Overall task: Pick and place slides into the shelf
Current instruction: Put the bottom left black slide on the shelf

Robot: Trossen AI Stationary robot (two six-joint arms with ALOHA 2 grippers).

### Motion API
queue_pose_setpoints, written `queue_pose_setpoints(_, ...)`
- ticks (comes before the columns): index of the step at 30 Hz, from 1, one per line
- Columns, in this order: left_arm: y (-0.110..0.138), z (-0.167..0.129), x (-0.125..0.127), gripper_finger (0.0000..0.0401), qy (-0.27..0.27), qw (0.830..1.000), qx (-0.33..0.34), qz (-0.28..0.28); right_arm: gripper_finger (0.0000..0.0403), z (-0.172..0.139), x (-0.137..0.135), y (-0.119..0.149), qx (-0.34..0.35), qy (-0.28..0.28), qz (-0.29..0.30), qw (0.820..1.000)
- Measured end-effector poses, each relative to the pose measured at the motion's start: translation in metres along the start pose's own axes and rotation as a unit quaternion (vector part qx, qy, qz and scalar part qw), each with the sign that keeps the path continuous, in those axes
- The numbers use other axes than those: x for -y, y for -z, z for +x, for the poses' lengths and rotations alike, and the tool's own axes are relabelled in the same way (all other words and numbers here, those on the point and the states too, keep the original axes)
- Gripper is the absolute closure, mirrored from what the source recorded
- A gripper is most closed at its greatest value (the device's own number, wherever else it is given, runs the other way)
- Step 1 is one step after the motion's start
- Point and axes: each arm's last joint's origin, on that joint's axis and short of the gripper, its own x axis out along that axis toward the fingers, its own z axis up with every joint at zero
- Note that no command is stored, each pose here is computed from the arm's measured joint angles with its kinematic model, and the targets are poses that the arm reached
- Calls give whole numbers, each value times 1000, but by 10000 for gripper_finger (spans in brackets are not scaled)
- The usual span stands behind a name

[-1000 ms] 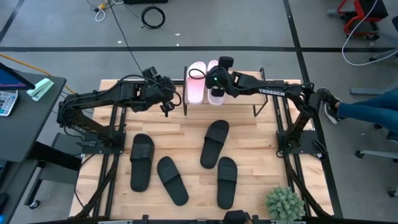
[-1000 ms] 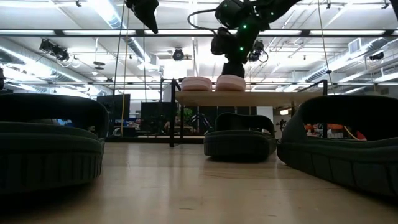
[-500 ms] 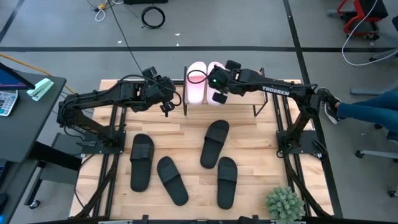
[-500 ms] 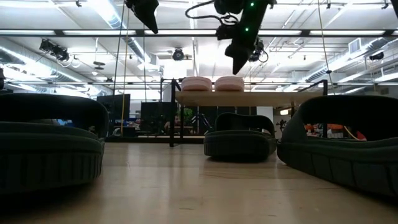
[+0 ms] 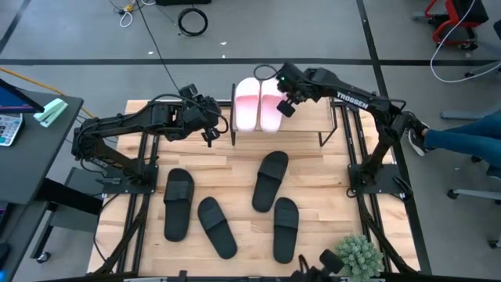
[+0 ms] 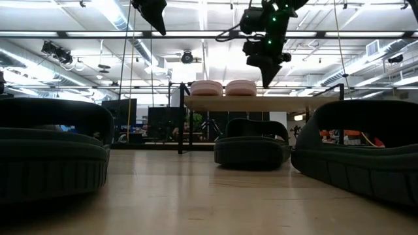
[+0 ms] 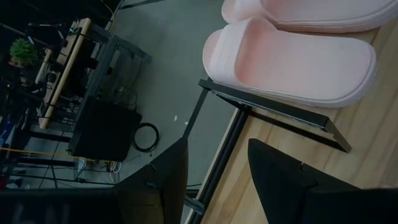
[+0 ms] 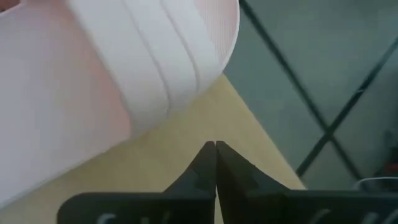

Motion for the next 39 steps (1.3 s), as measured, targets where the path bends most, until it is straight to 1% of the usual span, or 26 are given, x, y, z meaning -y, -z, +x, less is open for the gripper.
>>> queue_pose_setpoints(4, 0, 0, 0, 229, 0, 1000, 0, 0, 399, 11, 14, 5, -21, -41, 40, 998)
queue_pose_setpoints(8, 0, 0, 0, 229, 0, 1000, 0, 0, 399, 26, 14, 14, -46, -64, 45, 996)
queue_pose_setpoints(12, 0, 0, 0, 229, 0, 1000, 0, 0, 400, 34, 6, 16, -35, -69, 38, 996)
queue_pose_setpoints(17, 0, 0, 0, 229, 0, 1000, 0, 0, 401, 36, 6, 7, 13, -71, 42, 997)
queue_pose_setpoints(19, 0, 0, 0, 229, 0, 1000, 0, 0, 401, 35, 5, 5, 22, -80, 43, 996)
queue_pose_setpoints(26, 0, 0, 0, 229, 0, 1000, 0, 1, 402, 35, 3, 3, 34, -105, 44, 993)
queue_pose_setpoints(34, 0, 0, 0, 229, 0, 1000, 0, 1, 403, 33, 1, -5, 75, -110, 49, 990)
queue_pose_setpoints(39, 0, 0, 0, 229, 0, 1000, 0, 0, 403, 32, -1, -3, 64, -110, 44, 991)
